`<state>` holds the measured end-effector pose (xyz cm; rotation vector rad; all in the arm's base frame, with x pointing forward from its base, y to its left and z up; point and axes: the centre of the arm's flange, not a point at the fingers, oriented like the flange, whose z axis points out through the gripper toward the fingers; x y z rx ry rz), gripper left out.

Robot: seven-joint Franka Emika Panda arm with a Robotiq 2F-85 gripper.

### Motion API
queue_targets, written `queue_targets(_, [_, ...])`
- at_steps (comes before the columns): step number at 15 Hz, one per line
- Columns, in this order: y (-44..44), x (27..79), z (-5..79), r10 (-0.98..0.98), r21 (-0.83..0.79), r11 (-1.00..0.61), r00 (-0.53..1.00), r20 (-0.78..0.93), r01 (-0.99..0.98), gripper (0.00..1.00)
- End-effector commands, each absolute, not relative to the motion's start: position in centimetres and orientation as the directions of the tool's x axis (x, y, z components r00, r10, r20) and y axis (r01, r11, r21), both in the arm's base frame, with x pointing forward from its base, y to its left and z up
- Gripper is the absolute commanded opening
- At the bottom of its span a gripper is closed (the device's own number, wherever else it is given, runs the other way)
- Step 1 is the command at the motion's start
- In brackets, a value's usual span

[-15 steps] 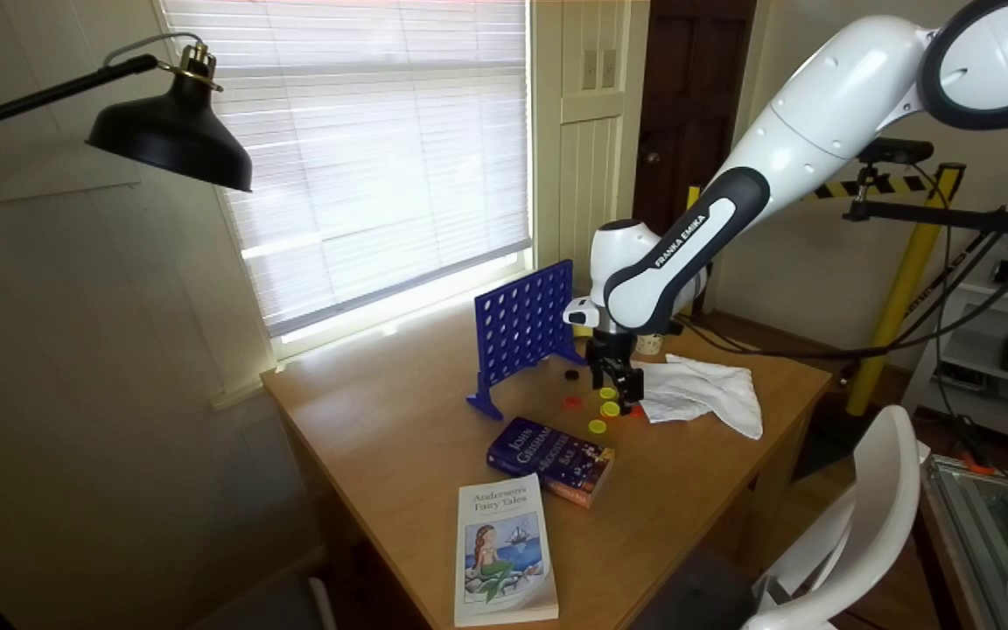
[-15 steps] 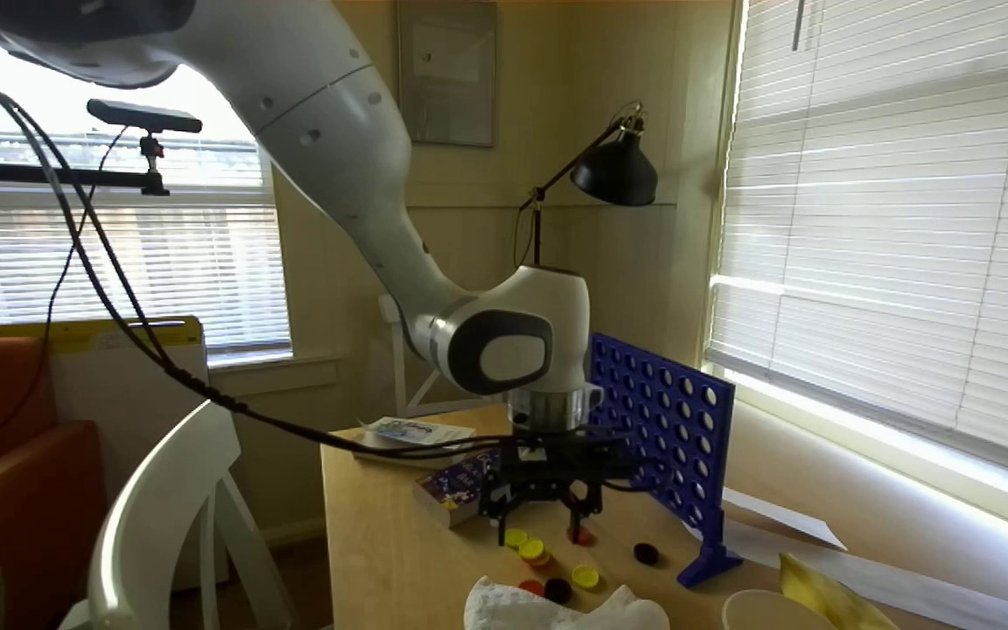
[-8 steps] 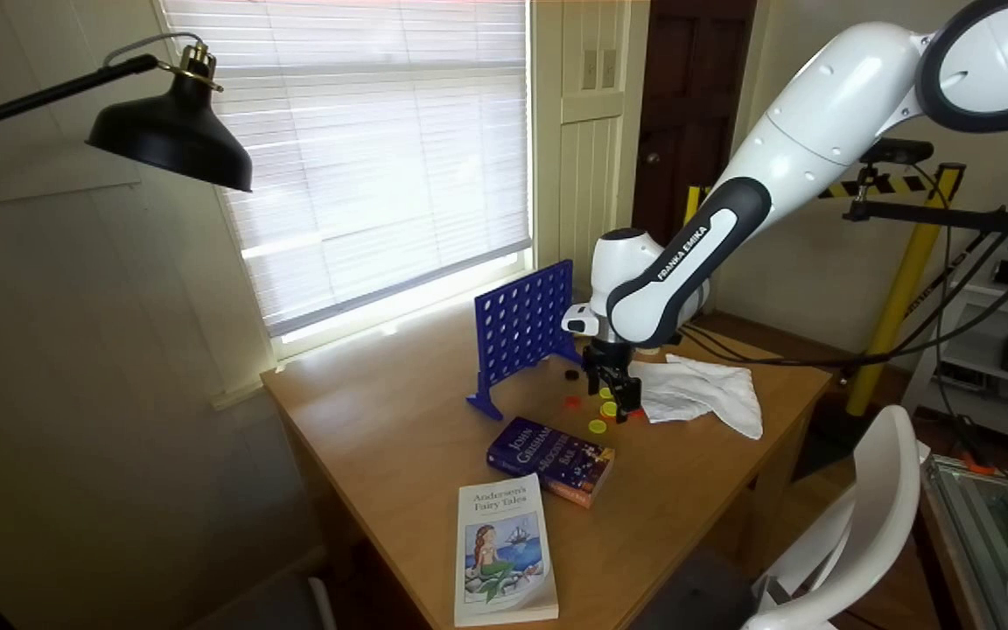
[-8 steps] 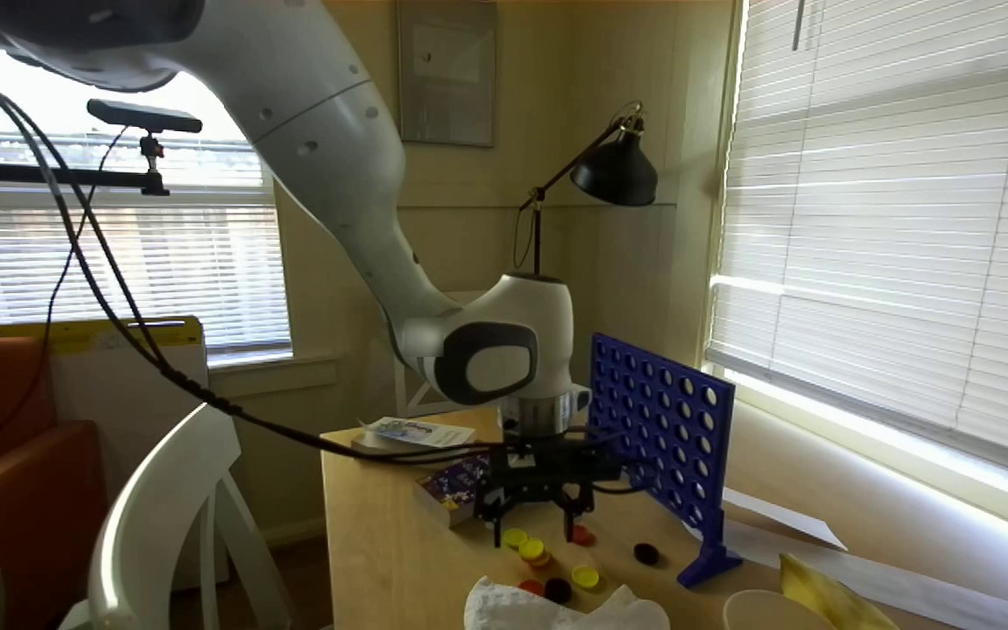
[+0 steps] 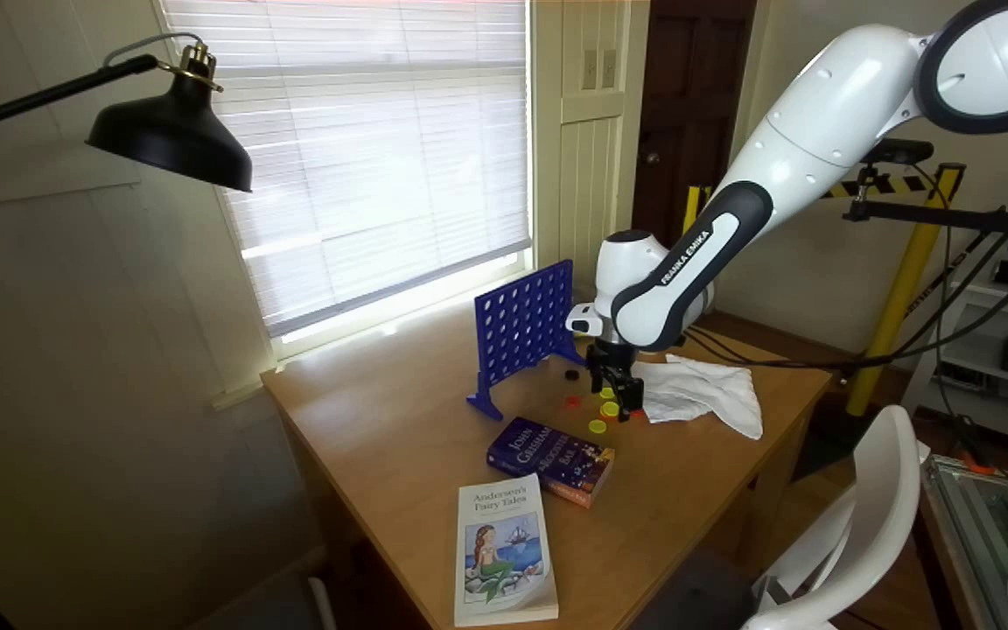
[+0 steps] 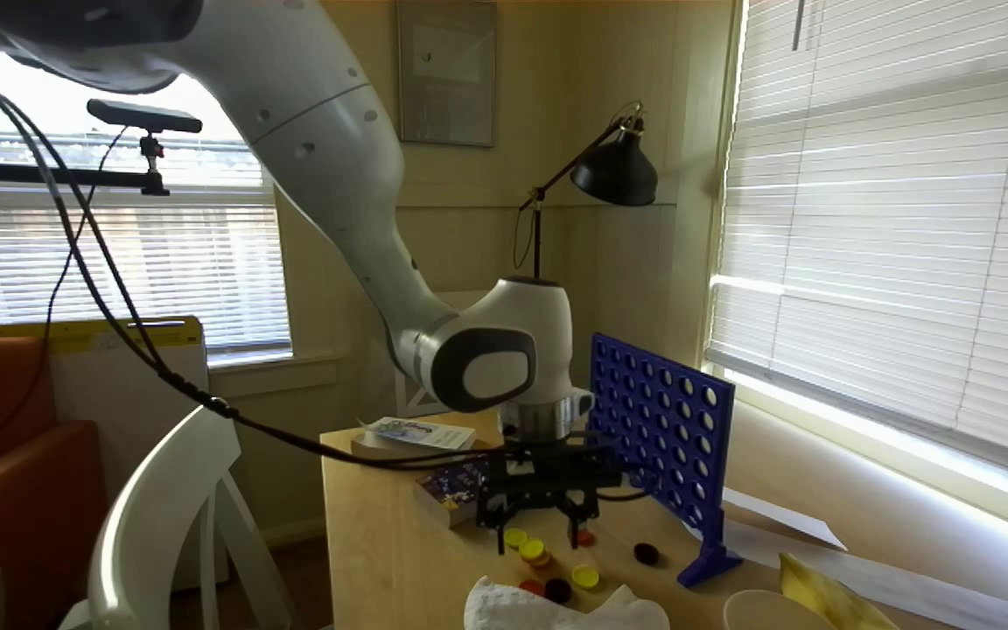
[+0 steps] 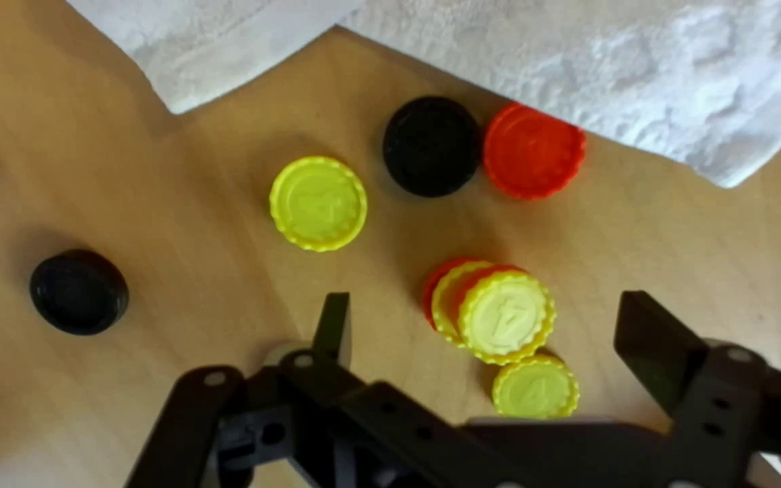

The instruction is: Put one yellow disc on the stacked discs

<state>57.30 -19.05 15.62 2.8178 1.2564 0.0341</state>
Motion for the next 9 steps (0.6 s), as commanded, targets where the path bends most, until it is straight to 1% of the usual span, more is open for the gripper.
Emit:
queue_targets(1, [-18.66,56.73,15.28,0.735,0.076,-0.675,0.678,-0.016,0.734,1.0])
queue_targets(5, [-18.53,56.71,15.03,0.728,0.076,-0.682,0.685,-0.023,0.728,1.0])
queue_targets(8, [-18.69,56.73,14.81,0.717,0.074,-0.693,0.696,-0.028,0.717,0.95])
queue_targets(9, [-18.77,56.7,14.77,0.714,0.073,-0.696,0.699,-0.029,0.714,0.91])
